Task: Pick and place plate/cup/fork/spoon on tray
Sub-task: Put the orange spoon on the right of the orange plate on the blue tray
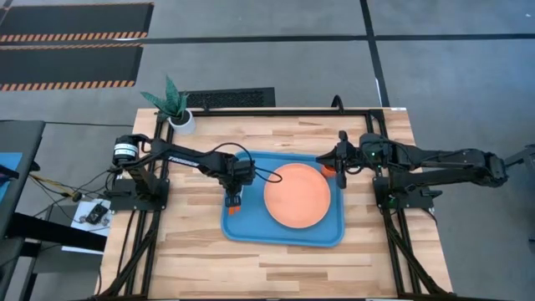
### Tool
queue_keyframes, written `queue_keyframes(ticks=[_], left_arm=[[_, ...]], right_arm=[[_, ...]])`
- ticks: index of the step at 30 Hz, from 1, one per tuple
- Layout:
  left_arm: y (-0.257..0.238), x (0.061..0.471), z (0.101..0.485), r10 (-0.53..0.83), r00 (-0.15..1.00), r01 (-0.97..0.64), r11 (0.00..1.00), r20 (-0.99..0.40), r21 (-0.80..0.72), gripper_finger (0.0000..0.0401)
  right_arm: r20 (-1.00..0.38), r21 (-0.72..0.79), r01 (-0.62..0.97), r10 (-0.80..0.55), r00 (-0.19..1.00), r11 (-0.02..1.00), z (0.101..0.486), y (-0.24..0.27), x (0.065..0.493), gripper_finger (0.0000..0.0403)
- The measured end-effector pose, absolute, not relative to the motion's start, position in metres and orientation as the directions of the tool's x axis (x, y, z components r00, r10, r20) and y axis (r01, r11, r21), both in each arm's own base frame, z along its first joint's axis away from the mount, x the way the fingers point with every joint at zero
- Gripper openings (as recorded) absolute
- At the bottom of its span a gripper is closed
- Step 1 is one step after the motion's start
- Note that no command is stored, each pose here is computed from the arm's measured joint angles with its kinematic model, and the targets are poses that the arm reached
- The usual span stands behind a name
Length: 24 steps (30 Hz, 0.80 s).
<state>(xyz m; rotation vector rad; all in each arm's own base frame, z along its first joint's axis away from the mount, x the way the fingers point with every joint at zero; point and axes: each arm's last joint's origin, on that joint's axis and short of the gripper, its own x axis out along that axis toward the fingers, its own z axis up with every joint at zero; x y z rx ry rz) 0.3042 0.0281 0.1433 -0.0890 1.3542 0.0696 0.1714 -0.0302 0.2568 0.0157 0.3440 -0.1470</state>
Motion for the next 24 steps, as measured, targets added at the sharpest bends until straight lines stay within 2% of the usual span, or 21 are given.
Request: queue_keyframes(ticks=[13,20,24], left_arm=[[0.0268,0.3107,0.1503,-0.061,0.25,-0.102,0.991,-0.966,-0.089,0.0],[0.028,0.3092,0.15,-0.021,0.232,-0.129,0.99,-0.972,-0.052,0.0],[0.0273,0.309,0.146,-0.043,0.218,-0.124,0.99,-0.975,-0.071,0.0]], right_arm=[[-0.337,-0.017,0.142,-0.139,0.931,0.99,0.2568,-0.0298,0.1716,0.0054],[-0.337,-0.017,0.143,-0.14,0.931,0.99,0.2568,-0.0298,0.1715,0.0054],[-0.338,-0.017,0.143,-0.14,0.931,0.99,0.2568,-0.0298,0.1715,0.0054]])
